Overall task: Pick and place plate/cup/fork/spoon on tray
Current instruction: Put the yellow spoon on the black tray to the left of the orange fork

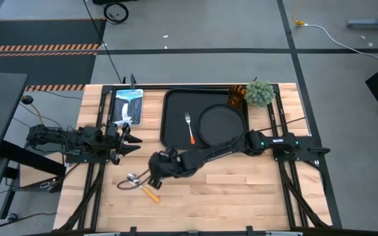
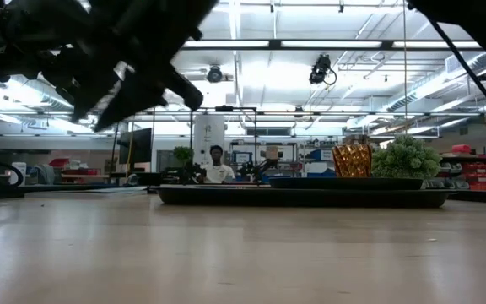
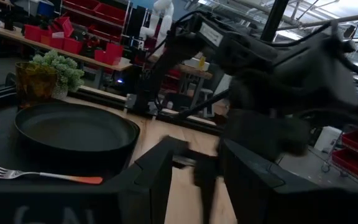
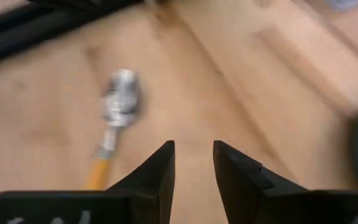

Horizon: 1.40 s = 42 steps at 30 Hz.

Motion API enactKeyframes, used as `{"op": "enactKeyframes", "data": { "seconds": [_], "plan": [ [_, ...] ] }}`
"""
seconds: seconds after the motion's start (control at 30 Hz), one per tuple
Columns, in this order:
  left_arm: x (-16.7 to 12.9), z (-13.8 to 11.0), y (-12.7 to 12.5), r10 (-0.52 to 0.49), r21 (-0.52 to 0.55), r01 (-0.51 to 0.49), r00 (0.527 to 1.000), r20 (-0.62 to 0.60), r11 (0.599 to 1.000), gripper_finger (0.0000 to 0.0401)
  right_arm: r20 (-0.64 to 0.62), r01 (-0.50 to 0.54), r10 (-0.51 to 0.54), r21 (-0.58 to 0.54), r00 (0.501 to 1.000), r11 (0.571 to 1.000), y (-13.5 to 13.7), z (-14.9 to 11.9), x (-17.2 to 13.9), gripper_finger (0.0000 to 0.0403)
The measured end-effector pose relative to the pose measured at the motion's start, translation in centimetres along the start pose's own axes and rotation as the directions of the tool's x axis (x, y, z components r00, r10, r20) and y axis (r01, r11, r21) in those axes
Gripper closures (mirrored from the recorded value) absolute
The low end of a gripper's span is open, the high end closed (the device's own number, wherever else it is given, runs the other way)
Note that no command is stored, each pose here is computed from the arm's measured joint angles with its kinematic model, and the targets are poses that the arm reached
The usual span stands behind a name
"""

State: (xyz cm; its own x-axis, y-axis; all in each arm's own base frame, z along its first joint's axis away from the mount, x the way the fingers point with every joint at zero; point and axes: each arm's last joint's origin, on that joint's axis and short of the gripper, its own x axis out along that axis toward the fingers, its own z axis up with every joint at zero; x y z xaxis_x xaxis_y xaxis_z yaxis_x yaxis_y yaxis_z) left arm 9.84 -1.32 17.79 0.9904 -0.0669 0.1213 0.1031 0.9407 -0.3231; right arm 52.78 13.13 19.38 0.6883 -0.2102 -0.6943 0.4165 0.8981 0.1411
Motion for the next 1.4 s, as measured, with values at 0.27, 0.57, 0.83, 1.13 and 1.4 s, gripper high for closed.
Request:
{"op": "enactKeyframes", "data": {
  "seconds": [0.27, 0.57, 0.83, 1.13, 1.4],
  "plan": [
    [0.0, 0.0, 0.0, 0.0, 0.0, 0.0, 1.0, 0.0, 1.0, 0.0259, 0.186, -0.102, 0.106, -0.03, 0.977, 0.994, 4.1, -0.9, -1.6, 0.0283],
    [0.0, 0.0, 0.0, 0.0, 0.0, 0.0, 1.0, 0.0, 1.0, 0.0259, 0.303, -0.145, 0.152, -0.047, 0.941, 0.988, 5.4, -4.8, -0.1, 0.0283],
    [0.0, 0.0, 0.0, 0.0, 0.0, 0.0, 1.0, 0.0, 1.0, 0.0259, 0.184, -0.2, 0.217, -0.104, 0.959, 0.974, 4.3, -8.0, 1.7, 0.0283],
    [0.0, 0.0, 0.0, 0.0, 0.0, 0.0, 1.0, 0.0, 1.0, 0.0259, 0.166, -0.164, 0.195, -0.182, 0.967, 0.969, 4.1, -8.0, 1.8, 0.0284],
    [0.0, 0.0, 0.0, 0.0, 0.0, 0.0, 1.0, 0.0, 1.0, 0.0259, 0.217, 0.055, 0.001, -0.252, 0.976, 0.966, 1.1, -6.3, 3.3, 0.0284]
  ]
}}
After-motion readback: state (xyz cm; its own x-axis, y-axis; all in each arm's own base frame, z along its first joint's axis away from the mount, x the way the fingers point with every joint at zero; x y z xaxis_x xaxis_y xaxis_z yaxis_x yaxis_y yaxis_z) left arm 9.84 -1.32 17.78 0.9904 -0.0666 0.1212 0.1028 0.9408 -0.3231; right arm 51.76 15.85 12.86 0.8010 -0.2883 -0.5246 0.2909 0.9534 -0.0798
